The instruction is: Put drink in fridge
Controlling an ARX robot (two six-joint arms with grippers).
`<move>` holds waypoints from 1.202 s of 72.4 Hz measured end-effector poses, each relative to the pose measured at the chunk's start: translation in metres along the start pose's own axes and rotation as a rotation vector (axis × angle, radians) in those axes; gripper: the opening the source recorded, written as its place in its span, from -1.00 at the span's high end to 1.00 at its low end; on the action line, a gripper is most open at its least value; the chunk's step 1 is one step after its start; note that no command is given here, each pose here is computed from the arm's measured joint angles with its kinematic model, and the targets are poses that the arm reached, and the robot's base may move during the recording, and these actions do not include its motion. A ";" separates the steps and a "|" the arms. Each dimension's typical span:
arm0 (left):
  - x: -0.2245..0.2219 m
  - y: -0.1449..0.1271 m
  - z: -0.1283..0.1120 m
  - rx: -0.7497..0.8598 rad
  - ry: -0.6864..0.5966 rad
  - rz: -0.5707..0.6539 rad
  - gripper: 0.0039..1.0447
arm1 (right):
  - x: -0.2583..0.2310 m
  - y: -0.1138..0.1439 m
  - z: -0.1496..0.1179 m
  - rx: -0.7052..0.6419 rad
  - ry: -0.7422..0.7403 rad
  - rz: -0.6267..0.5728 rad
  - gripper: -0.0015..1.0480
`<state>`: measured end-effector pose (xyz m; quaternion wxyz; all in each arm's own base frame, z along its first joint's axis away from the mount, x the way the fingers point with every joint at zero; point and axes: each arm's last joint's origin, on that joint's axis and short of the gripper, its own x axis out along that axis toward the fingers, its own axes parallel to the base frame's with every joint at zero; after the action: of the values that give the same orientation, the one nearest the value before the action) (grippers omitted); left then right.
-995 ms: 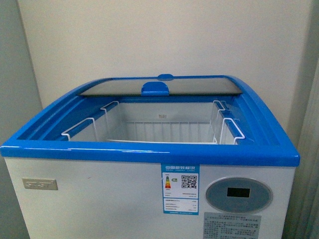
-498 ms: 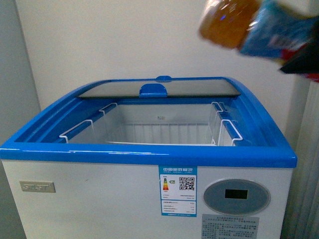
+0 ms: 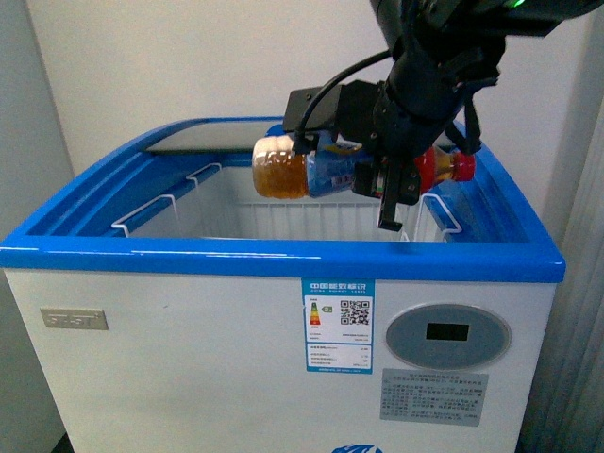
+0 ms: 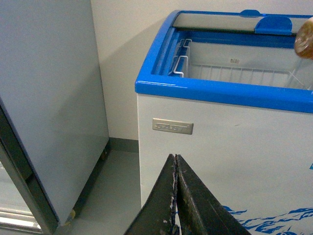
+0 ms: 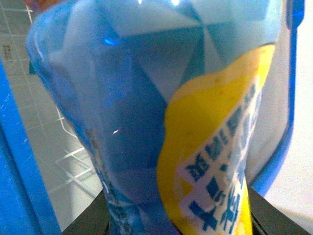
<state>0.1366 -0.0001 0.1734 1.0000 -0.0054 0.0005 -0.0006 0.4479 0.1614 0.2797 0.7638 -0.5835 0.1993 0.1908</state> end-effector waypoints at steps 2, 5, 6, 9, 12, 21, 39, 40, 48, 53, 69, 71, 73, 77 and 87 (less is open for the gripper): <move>-0.002 0.000 -0.003 0.000 -0.010 0.000 0.96 | 0.008 0.004 0.001 0.000 0.004 0.011 0.22; -0.003 0.000 -0.005 0.000 -0.002 -0.001 0.96 | 0.014 0.007 0.002 -0.001 0.004 0.019 0.22; -0.003 0.000 -0.006 0.000 0.000 0.001 0.96 | 0.015 0.006 0.003 -0.002 0.002 0.016 0.22; -0.005 0.000 -0.005 0.000 -0.003 0.000 0.96 | 0.016 0.007 0.004 0.000 -0.001 0.018 0.22; -0.006 0.000 -0.004 0.000 -0.005 0.001 0.96 | 0.016 0.005 0.006 0.002 -0.004 0.011 0.22; -0.011 0.000 -0.003 0.000 -0.011 0.000 0.96 | 0.017 0.005 0.008 0.012 -0.018 0.001 -0.13; -0.018 0.000 -0.002 0.001 -0.016 0.001 0.96 | 0.006 0.003 0.006 0.065 -0.061 0.000 -0.88; -0.018 0.000 -0.002 0.001 -0.016 0.001 0.96 | 0.004 0.002 0.006 0.071 -0.066 0.000 -0.88; -0.021 0.000 -0.002 0.001 -0.016 0.000 0.96 | -0.030 -0.014 0.001 0.123 -0.131 -0.034 -0.85; -0.023 0.000 -0.002 0.001 -0.016 0.000 0.96 | -0.054 -0.024 -0.006 0.177 -0.170 -0.054 -0.85; -0.027 0.000 -0.002 0.001 -0.016 0.001 0.96 | -0.155 -0.030 -0.053 0.515 -0.239 -0.115 -0.85; -0.028 0.000 -0.002 0.001 -0.015 0.001 0.96 | -0.169 -0.027 -0.062 0.574 -0.235 -0.119 -0.85; -0.028 0.000 -0.002 0.001 -0.016 0.001 0.96 | -0.185 -0.023 -0.072 0.627 -0.229 -0.123 -0.85; -0.031 0.000 -0.004 0.001 -0.007 0.001 0.96 | -0.214 -0.012 -0.091 0.768 -0.209 -0.126 -0.85; -0.039 0.000 -0.005 0.002 -0.010 0.001 0.96 | -0.276 0.026 -0.137 1.077 -0.130 -0.117 -0.85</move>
<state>0.0975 -0.0001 0.1680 1.0000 -0.0043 -0.0043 -0.0002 0.1891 0.0188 0.3707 0.9747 -0.1070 0.1882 0.0546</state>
